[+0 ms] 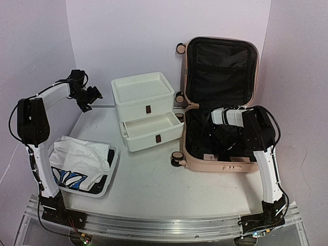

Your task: Open, take out, and arrange the luggage

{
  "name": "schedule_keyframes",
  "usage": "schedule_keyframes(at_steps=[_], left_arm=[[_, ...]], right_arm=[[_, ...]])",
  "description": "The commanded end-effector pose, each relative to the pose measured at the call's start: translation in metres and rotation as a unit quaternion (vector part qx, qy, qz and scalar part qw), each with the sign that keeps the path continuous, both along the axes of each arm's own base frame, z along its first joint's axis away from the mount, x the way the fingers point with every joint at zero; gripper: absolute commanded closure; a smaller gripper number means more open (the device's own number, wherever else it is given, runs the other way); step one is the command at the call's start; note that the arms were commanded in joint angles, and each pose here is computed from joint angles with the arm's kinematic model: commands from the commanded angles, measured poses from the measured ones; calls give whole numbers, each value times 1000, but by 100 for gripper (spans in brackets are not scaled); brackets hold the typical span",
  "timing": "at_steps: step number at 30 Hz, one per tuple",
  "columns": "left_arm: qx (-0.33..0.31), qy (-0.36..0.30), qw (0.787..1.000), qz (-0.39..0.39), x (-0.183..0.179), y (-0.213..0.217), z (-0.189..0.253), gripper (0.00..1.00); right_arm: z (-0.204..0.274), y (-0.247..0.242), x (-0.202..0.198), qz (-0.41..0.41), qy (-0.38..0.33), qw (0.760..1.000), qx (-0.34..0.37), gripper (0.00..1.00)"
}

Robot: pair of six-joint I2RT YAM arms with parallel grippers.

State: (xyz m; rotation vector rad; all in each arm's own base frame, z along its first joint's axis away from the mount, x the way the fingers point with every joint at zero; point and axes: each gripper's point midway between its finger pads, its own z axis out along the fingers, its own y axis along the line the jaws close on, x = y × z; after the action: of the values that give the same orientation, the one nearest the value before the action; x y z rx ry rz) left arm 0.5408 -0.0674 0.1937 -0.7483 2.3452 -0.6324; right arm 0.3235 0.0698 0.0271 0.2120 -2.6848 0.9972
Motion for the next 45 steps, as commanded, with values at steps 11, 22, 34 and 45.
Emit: schedule_keyframes(at_steps=[11,22,34,45], left_arm=[[-11,-11,1000,0,-1,0,7,16],[-11,-11,1000,-2,-2,-1,7,16],[-7,-22,1000,-11,-3,-2,15,16],[27,-64,997,-24,-19,5,43,16]], right_arm=[[79,-41,-14,14,-48,996,-67,38],[71,-49,-22,-10,-39,999,-16,50],[58,-34,-27,-9,-9,999,42,79],[83,-26,-23,-14,-64,994,84,100]])
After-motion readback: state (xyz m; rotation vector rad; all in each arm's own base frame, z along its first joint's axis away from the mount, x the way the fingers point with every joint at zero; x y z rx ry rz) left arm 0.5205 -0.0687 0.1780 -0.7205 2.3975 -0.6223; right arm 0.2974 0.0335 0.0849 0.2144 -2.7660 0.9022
